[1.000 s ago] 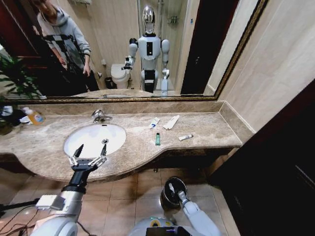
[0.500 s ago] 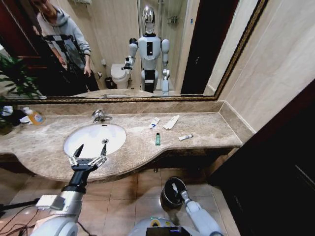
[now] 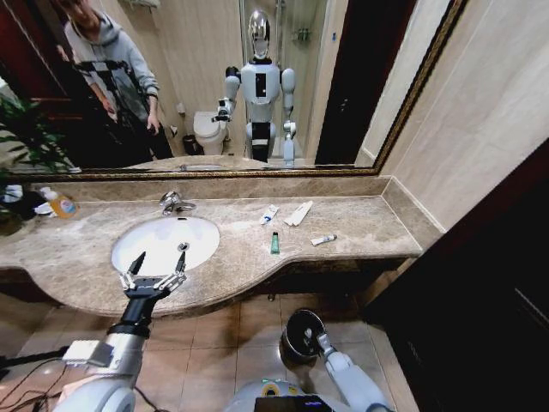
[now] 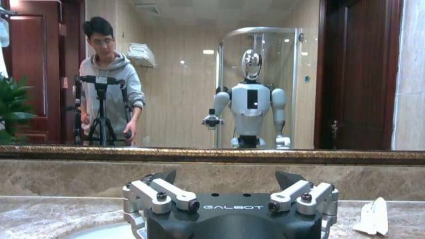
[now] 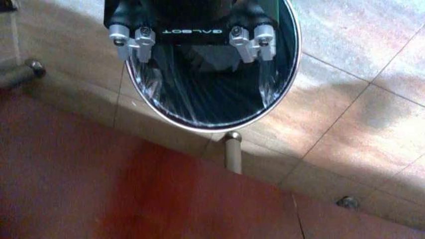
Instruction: Pick up the trash from the sink and place it in the trash bin.
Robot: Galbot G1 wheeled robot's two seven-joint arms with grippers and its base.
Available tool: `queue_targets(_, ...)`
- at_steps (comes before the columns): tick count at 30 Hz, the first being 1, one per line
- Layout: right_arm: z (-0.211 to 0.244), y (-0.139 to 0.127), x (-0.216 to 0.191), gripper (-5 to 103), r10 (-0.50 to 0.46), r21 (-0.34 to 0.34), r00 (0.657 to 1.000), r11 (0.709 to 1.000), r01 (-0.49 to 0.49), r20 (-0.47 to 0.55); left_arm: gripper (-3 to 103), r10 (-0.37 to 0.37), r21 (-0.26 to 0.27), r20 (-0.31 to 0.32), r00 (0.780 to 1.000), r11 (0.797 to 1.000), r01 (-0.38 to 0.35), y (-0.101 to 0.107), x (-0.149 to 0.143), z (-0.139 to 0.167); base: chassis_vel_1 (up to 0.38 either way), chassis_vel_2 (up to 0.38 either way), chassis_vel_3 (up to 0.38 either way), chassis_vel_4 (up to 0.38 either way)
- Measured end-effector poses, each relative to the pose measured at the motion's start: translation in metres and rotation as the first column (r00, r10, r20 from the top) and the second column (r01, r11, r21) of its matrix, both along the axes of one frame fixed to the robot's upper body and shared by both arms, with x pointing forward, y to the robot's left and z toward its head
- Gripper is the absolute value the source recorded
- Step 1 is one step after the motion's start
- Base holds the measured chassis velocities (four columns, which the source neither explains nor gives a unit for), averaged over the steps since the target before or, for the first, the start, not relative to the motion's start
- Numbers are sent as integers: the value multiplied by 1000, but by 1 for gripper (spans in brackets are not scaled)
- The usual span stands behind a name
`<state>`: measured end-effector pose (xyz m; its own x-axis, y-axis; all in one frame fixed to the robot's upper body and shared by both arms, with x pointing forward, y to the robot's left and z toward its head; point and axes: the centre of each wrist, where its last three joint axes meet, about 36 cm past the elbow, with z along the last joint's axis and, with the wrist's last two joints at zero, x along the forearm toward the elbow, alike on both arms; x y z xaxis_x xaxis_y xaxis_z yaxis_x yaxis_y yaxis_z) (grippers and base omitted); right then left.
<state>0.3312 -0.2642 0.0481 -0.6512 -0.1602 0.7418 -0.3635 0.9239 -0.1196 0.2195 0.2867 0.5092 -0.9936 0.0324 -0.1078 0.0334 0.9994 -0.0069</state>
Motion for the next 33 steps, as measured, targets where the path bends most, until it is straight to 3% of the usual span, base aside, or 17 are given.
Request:
queue_targets(2, 1, -2, -1, 76, -8, 2, 1000, 1000, 8, 3, 100, 0, 0, 0, 1000, 1000, 0, 0, 0, 0, 0, 0, 0, 0)
queue_targets(4, 1, -2, -1, 76, -10, 3, 1000, 1000, 10, 6, 100, 0, 0, 0, 1000, 1000, 0, 0, 0, 0, 0, 0, 0, 0)
queue_targets(6, 3, -3, -4, 92, -7, 6, 1000, 1000, 7, 15, 100, 0, 0, 0, 1000, 1000, 0, 0, 0, 0, 0, 0, 0, 0)
queue_targets(8, 3, -3, -5, 92, -7, 6, 1000, 1000, 7, 16, 100, 0, 0, 0, 1000, 1000, 0, 0, 0, 0, 0, 0, 0, 0)
queue_targets(9, 4, -2, -8, 99, -6, 7, 1000, 1000, 6, 18, 100, 0, 0, 0, 1000, 1000, 0, 0, 0, 0, 0, 0, 0, 0)
queue_targets(20, 10, -11, -17, 100, -27, -4, 998, 1000, 28, 54, 100, 0, 0, 0, 1000, 1000, 0, 0, 0, 0, 0, 0, 0, 0)
queue_targets(24, 19, -18, -21, 100, -67, 0, 990, 998, 68, 121, 100, 0, 0, 0, 1000, 1000, 0, 0, 0, 0, 0, 0, 0, 0)
queue_targets(28, 43, -23, -35, 100, -154, 66, 971, 987, 144, 182, 100, 0, 0, 0, 1000, 1000, 0, 0, 0, 0, 0, 0, 0, 0)
queue_targets(30, 74, -27, -54, 100, -218, 132, 947, 973, 191, 238, 100, 0, 0, 0, 1000, 1000, 0, 0, 0, 0, 0, 0, 0, 0)
queue_targets(33, 101, -31, -62, 100, -266, 178, 920, 959, 222, 287, 100, 0, 0, 0, 1000, 1000, 0, 0, 0, 0, 0, 0, 0, 0)
